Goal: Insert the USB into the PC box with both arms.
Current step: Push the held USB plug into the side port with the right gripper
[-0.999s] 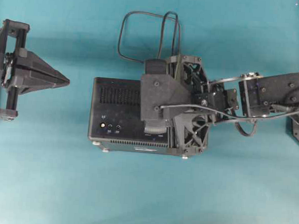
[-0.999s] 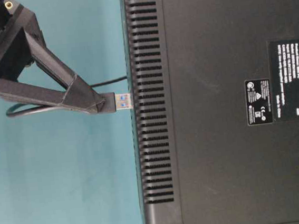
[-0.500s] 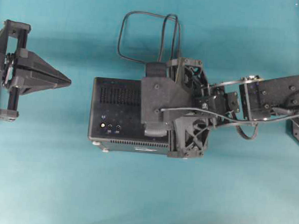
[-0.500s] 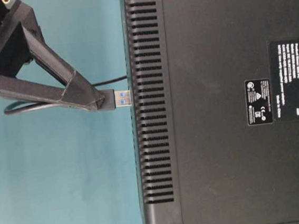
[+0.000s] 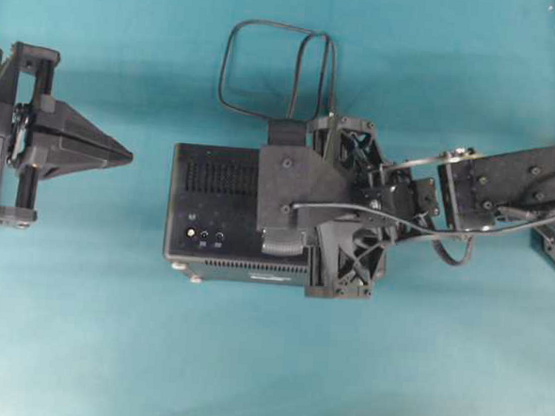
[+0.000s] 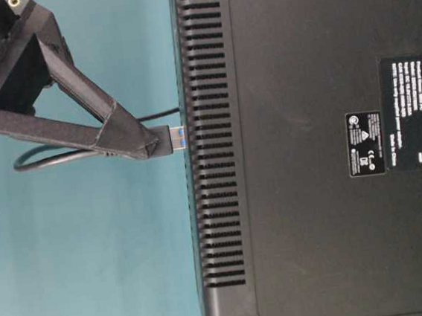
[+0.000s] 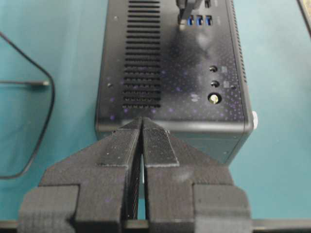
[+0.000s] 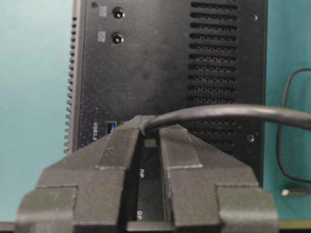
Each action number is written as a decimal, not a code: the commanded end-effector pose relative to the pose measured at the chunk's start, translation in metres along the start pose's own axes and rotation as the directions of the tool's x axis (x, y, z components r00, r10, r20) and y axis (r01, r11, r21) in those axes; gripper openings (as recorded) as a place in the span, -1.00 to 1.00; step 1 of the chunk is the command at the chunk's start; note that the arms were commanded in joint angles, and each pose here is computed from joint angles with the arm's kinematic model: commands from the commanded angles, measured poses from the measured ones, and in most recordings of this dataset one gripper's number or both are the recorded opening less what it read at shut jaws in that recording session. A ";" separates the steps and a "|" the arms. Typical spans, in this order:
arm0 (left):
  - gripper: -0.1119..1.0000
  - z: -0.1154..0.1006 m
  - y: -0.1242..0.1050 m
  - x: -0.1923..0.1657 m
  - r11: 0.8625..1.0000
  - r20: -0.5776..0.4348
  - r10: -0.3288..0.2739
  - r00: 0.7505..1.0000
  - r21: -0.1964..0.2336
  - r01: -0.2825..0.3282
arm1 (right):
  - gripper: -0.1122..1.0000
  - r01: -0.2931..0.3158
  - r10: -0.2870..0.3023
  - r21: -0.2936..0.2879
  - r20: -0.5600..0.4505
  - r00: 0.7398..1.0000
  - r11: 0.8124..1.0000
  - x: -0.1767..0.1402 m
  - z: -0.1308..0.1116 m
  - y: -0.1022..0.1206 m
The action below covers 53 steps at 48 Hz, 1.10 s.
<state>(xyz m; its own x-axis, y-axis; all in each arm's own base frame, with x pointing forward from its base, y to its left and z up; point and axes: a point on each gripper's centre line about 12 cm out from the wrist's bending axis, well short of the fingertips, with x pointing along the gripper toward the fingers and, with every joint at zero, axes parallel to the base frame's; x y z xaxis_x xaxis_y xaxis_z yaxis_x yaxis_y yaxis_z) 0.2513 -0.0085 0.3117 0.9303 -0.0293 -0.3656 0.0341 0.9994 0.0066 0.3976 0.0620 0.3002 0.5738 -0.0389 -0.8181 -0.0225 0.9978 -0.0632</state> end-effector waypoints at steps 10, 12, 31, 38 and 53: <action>-0.80 0.008 -0.003 -0.002 1.000 0.028 -0.011 1.000 0.006 0.011 | -0.63 0.008 -0.009 0.019 0.028 1.000 1.000 -0.005 0.000 -0.004; -0.80 0.008 -0.003 -0.002 1.000 0.026 -0.011 1.000 0.006 0.011 | -0.63 0.010 -0.011 0.025 0.035 0.999 1.000 -0.005 0.000 -0.006; -0.80 0.009 -0.005 -0.003 1.000 0.031 -0.017 0.999 0.005 0.017 | -0.63 -0.012 0.010 0.047 0.045 0.999 0.999 0.001 -0.005 0.007; -0.80 0.007 -0.005 -0.002 1.000 0.028 -0.017 0.999 0.007 0.016 | -0.63 -0.039 0.036 0.051 0.066 0.997 0.998 0.001 -0.004 0.021; -0.80 0.009 -0.005 -0.003 1.000 0.032 -0.017 0.999 0.007 0.017 | -0.63 -0.030 0.023 0.070 0.097 0.995 0.997 -0.008 0.001 0.011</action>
<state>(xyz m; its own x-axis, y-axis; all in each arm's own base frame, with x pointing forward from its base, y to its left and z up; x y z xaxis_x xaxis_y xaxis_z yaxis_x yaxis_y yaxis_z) 0.2512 -0.0127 0.3117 0.9297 -0.0450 -0.3656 0.0504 0.9987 0.0051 0.3958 0.0659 0.2956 0.6230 -0.0320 -0.7816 0.0266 0.9995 -0.0198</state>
